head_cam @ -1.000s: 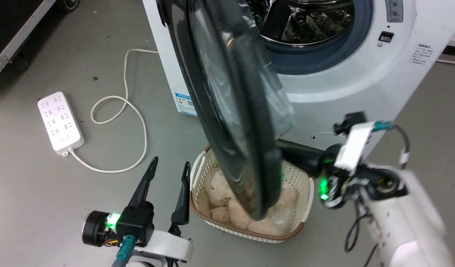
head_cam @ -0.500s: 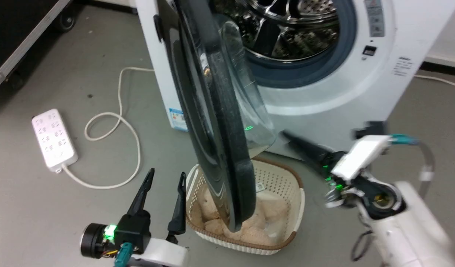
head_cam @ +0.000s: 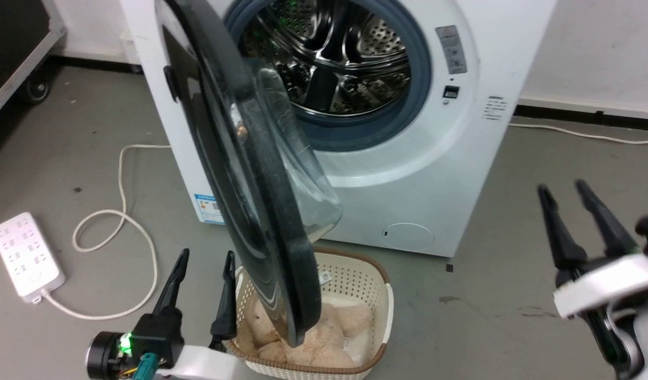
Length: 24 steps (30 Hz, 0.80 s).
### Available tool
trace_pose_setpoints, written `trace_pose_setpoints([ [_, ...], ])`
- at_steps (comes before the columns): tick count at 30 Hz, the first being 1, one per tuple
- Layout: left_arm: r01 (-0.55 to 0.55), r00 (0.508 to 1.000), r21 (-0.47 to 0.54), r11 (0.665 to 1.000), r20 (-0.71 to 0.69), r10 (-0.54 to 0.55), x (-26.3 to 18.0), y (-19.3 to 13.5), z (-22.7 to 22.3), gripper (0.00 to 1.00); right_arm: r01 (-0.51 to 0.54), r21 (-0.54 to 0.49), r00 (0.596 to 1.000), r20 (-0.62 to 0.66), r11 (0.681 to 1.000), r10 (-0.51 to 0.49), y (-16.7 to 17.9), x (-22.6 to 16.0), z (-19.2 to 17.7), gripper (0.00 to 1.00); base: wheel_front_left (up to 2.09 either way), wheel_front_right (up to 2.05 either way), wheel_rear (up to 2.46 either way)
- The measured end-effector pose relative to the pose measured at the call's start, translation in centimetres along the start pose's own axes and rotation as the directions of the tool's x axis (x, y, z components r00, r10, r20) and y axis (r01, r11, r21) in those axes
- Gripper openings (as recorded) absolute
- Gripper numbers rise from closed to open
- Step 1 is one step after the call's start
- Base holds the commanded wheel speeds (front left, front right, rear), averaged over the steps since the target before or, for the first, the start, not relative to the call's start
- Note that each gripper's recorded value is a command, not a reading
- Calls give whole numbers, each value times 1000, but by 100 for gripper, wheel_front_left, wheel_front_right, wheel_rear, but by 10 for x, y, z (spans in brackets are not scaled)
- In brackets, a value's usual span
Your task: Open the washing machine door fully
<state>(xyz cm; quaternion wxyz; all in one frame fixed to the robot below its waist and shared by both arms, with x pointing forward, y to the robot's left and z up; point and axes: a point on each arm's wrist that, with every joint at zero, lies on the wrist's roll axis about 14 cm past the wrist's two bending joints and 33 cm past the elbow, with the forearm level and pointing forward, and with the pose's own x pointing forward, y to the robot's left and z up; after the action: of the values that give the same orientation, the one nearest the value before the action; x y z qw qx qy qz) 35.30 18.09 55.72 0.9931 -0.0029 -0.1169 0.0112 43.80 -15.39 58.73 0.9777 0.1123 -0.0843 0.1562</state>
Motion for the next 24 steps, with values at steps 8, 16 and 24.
trace_pose_setpoints([
  [8, 36, 999, 9, 999, -38, -36, -4, -6, -12, 100, 104, -221, 991, 100, 970, -84, 7, -48, 5, 100, 0, 0, 0],
  [16, 38, 998, 8, 999, -55, -37, -7, -7, -17, 100, 161, -259, 986, 83, 952, -144, 12, -79, -7, 100, 0, 0, 0],
  [24, 46, 997, 8, 999, -70, -45, -7, -8, -22, 0, 162, -237, 987, 55, 958, -154, 12, -87, -16, 100, 0, 0, 0],
])
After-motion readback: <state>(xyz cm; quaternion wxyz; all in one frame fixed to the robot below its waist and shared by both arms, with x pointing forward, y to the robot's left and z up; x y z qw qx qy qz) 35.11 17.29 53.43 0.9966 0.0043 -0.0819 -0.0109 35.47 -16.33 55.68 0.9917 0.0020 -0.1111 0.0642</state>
